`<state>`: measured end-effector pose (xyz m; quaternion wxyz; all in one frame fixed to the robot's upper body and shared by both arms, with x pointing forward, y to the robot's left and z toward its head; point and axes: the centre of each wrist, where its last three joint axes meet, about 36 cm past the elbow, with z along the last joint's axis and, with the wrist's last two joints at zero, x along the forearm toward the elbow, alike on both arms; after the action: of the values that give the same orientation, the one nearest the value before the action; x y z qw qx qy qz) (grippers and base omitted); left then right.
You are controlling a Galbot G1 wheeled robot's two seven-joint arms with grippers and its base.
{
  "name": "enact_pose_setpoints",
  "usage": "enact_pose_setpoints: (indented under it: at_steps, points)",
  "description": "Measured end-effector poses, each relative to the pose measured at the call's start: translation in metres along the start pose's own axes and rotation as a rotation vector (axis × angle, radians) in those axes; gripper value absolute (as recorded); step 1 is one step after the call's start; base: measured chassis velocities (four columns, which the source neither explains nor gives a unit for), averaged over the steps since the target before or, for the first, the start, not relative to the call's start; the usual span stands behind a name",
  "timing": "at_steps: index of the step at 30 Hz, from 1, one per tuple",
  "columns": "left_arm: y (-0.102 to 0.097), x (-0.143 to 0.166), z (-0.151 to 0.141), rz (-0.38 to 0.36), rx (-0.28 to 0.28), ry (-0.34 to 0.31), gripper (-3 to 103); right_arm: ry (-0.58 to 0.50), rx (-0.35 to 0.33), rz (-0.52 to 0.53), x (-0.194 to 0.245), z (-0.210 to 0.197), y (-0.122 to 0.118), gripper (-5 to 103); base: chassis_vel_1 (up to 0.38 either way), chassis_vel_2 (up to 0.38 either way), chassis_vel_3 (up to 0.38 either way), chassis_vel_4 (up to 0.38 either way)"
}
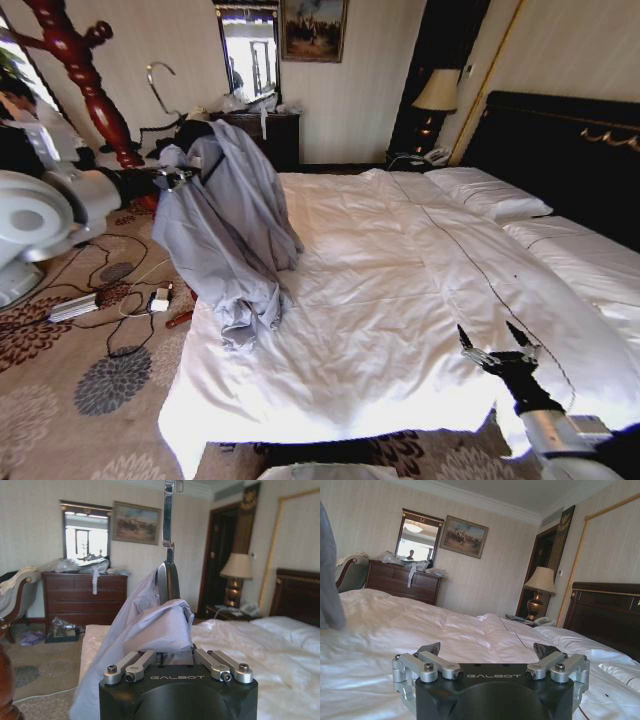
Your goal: Pick up the clothes from the bed and hang them on the clothes hanger.
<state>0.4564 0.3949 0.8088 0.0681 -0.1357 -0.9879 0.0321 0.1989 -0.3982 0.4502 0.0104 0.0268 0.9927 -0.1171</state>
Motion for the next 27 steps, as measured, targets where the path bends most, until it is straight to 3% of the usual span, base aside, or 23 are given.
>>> enact_pose_setpoints:
  at_steps: [4,7,10,11,13,18,22,27]
  points:
    - [0.019,-0.027,-0.038,-0.031,0.089,-0.026,17,0.001,-0.001,0.001,-0.001,0.000,0.000,100,0.000,0.000,0.000,0.000]
    - [0.021,-0.040,-0.059,-0.041,0.114,-0.029,17,0.001,-0.002,0.001,-0.001,0.000,0.000,100,0.000,0.000,0.000,0.000]
    - [0.007,-0.064,-0.095,-0.057,0.107,-0.015,17,0.001,-0.002,0.001,-0.001,0.000,0.000,100,0.000,0.000,0.000,0.000]
    - [0.007,-0.064,-0.095,-0.057,0.107,-0.015,17,0.001,-0.002,0.001,-0.001,0.000,0.000,100,0.000,0.000,0.000,0.000]
    - [-0.007,-0.070,-0.129,-0.060,0.109,-0.044,17,0.001,-0.002,0.001,-0.001,0.000,0.000,100,0.000,0.000,0.000,0.000]
    - [-0.019,-0.075,-0.167,-0.062,0.117,-0.073,17,0.002,-0.003,0.001,-0.001,0.000,0.000,100,0.000,0.000,0.000,0.000]
    - [-0.022,-0.078,-0.187,-0.079,0.138,-0.081,17,0.002,-0.003,0.001,-0.001,0.000,0.000,100,0.000,0.000,0.000,0.000]
    - [-0.018,-0.088,-0.187,-0.127,0.169,-0.059,17,0.002,-0.004,0.001,-0.001,0.000,0.000,100,0.000,0.000,0.000,0.000]
